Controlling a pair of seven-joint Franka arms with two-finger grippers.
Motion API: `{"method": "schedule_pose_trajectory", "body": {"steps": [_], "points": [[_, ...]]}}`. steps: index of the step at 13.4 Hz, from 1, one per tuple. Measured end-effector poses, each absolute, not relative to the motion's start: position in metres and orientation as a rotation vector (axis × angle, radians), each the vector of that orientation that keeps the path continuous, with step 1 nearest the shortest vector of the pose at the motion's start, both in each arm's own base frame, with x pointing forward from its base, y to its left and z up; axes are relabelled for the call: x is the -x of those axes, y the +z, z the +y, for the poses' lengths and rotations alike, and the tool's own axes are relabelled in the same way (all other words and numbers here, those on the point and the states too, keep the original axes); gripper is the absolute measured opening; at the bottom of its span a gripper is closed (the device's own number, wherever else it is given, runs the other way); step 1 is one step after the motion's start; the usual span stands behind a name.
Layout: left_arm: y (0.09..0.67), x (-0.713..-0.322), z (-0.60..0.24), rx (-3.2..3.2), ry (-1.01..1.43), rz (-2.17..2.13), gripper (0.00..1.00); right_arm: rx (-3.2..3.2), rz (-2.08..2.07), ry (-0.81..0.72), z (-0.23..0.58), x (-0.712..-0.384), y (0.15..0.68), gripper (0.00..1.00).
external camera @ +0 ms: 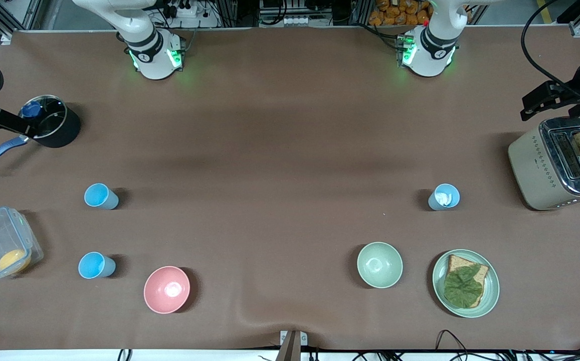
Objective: Stack blue cups with both arms
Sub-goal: 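Reach the left gripper toward the tissue-filled blue cup by the toaster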
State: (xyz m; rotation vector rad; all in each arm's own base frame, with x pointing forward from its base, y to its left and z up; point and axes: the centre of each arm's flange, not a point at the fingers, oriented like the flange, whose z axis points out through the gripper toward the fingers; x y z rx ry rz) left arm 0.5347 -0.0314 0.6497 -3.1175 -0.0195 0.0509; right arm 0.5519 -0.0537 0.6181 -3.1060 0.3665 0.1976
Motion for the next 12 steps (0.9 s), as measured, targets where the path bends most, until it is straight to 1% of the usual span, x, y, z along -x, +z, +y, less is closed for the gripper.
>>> {"method": "schedule_pose_trajectory", "body": {"steps": [4, 6, 9, 12], "points": [[0.643, -0.538, -0.023, 3.117, 0.074, -0.045, 1.00, 3.106, 0.366, 0.201, -0.054, -0.552, 0.617, 1.00], [0.624, -0.547, -0.016, 3.113, 0.132, -0.060, 1.00, 3.106, 0.367, 0.206, -0.054, -0.552, 0.616, 1.00], [0.567, -0.569, -0.013, 3.100, 0.283, -0.067, 1.00, 3.105, 0.367, 0.209, -0.054, -0.552, 0.615, 1.00], [0.500, -0.593, -0.014, 3.104, 0.273, -0.064, 1.00, 3.105, 0.367, 0.210, -0.054, -0.552, 0.614, 1.00]]}}
